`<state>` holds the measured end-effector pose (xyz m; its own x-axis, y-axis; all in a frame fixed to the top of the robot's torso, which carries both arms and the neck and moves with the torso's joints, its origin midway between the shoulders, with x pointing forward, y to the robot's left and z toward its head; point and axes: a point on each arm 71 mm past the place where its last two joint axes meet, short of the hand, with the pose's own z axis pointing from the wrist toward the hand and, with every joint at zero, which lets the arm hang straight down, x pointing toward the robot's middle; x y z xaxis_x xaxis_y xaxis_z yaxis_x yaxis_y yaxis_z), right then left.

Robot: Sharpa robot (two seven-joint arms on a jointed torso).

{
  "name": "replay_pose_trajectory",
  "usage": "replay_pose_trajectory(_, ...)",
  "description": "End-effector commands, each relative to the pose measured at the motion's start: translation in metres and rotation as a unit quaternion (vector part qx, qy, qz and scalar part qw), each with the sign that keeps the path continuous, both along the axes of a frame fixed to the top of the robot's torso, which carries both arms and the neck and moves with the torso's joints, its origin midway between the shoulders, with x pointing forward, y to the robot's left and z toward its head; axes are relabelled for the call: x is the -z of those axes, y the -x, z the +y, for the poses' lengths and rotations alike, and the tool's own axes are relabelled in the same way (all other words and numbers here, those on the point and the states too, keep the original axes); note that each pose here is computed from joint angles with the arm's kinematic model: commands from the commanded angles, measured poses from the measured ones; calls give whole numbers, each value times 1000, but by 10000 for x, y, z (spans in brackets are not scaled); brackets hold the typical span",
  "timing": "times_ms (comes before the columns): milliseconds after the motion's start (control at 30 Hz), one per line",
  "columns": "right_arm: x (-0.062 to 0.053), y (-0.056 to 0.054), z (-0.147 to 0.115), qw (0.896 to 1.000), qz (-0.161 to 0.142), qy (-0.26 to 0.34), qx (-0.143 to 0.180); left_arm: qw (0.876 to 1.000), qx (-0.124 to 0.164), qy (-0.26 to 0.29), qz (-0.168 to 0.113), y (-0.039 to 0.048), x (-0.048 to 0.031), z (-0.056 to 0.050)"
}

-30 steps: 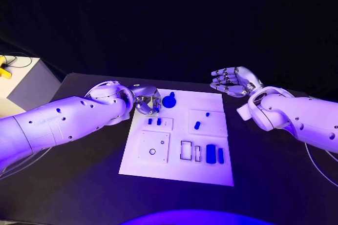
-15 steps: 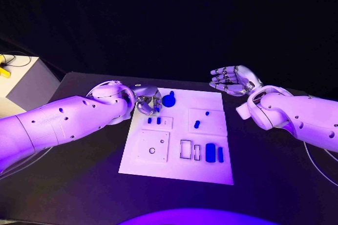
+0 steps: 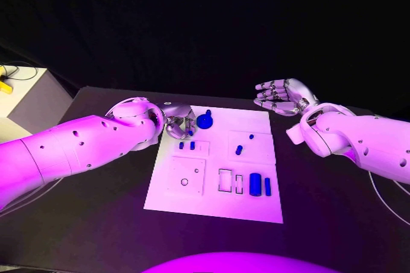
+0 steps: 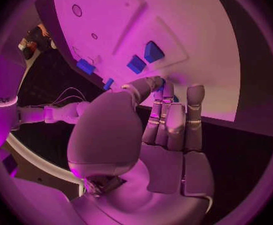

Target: Assemble the parts on the task board

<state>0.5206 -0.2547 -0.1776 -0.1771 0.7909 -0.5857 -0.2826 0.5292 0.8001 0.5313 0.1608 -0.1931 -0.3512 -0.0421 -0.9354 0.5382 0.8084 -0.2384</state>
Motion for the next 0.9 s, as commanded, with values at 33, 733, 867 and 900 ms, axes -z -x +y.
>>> replay_pose_trajectory(33,-1,9,18,1000,1,-2,-11,1000,-3,-20,8,6,42,21)
replay_pose_trajectory(733,1,15,28,1000,4,-3,-14,1000,3,-9,8,26,46,-9)
replay_pose_trajectory(867,1,16,25,1000,4,-3,-14,1000,-2,-12,11,25,56,7)
replay_pose_trajectory(900,1,17,24,1000,4,-3,-14,1000,-3,-13,12,24,58,12)
